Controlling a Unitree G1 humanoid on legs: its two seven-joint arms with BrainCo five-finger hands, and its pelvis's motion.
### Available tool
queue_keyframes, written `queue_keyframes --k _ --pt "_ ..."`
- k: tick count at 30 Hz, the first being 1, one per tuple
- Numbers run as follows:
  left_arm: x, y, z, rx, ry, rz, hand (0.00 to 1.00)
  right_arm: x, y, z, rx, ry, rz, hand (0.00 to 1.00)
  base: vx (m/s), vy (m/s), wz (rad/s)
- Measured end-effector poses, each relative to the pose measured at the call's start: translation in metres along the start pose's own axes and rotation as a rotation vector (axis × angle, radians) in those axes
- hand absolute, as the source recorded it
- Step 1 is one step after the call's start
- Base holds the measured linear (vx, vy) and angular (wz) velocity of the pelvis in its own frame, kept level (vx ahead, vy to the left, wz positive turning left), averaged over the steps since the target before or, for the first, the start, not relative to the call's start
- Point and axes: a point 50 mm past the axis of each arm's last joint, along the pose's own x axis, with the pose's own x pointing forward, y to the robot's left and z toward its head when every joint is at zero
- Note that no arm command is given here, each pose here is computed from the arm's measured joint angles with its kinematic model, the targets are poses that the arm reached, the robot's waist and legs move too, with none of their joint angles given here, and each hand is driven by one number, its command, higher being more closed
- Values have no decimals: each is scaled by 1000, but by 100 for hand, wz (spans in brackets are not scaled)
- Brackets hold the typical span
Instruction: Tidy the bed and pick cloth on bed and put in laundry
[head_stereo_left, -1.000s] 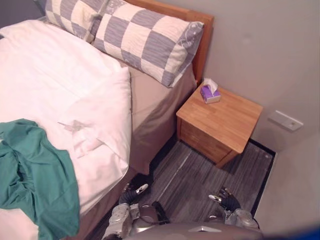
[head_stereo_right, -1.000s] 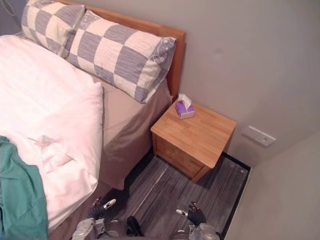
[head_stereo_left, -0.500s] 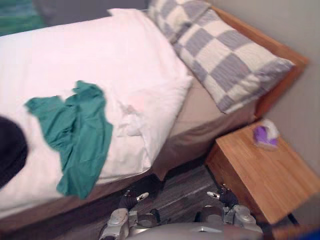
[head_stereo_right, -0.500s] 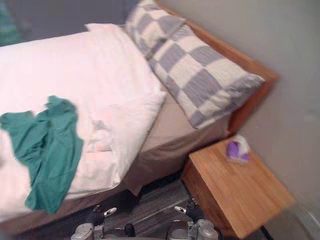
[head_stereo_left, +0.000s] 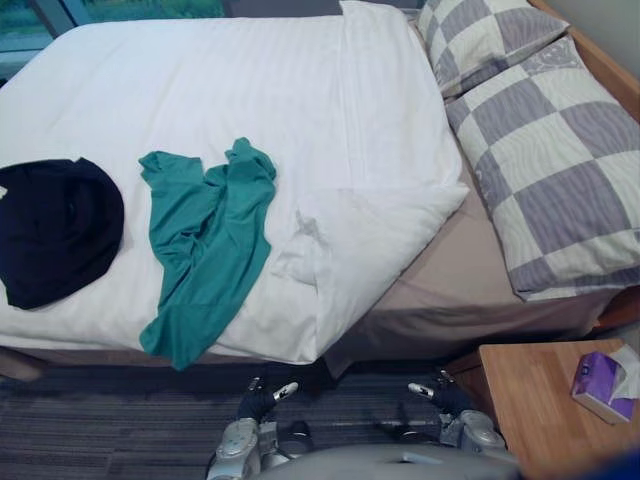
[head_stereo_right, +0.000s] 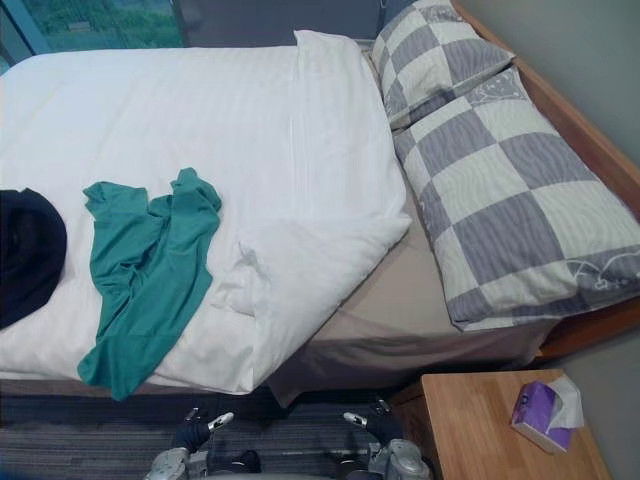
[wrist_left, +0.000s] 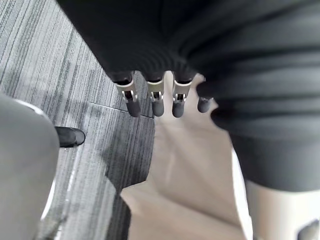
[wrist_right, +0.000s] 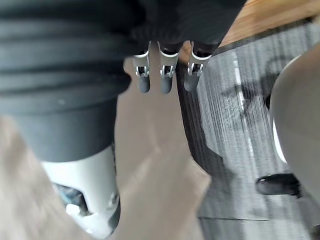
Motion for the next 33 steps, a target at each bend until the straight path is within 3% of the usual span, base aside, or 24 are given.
queue_keyframes --k 5,8,11,15,16,19,21,26,33 --pt "-1 7 -6 -57 32 43 0 -13 -29 -10 215 -70 -208 0 43 -61 -3" --pt "-3 7 -15 -70 81 56 0 -28 -66 7 280 -225 -417 0 13 -96 -1" --pt "-5 7 -21 -83 98 65 0 -46 -91 50 284 -451 -538 0 -30 -41 -3" --pt "-9 15 -22 -81 82 73 0 -80 -99 130 208 -815 -567 0 -83 9 9" --pt "-12 22 -24 -72 71 80 0 -98 -93 161 150 -958 -542 0 -98 20 8" --pt "-14 36 -26 -48 72 104 0 -114 -79 189 55 -1078 -495 0 -82 8 3" --pt "-20 46 -35 -28 100 125 0 -126 -58 215 -117 -1176 -422 0 -78 19 -7" --pt "-22 46 -40 27 128 105 0 -129 -5 250 -458 -1272 -226 0 -78 27 17" --pt "-22 40 -46 75 168 60 0 -113 70 275 -772 -1268 -19 0 -29 6 25"
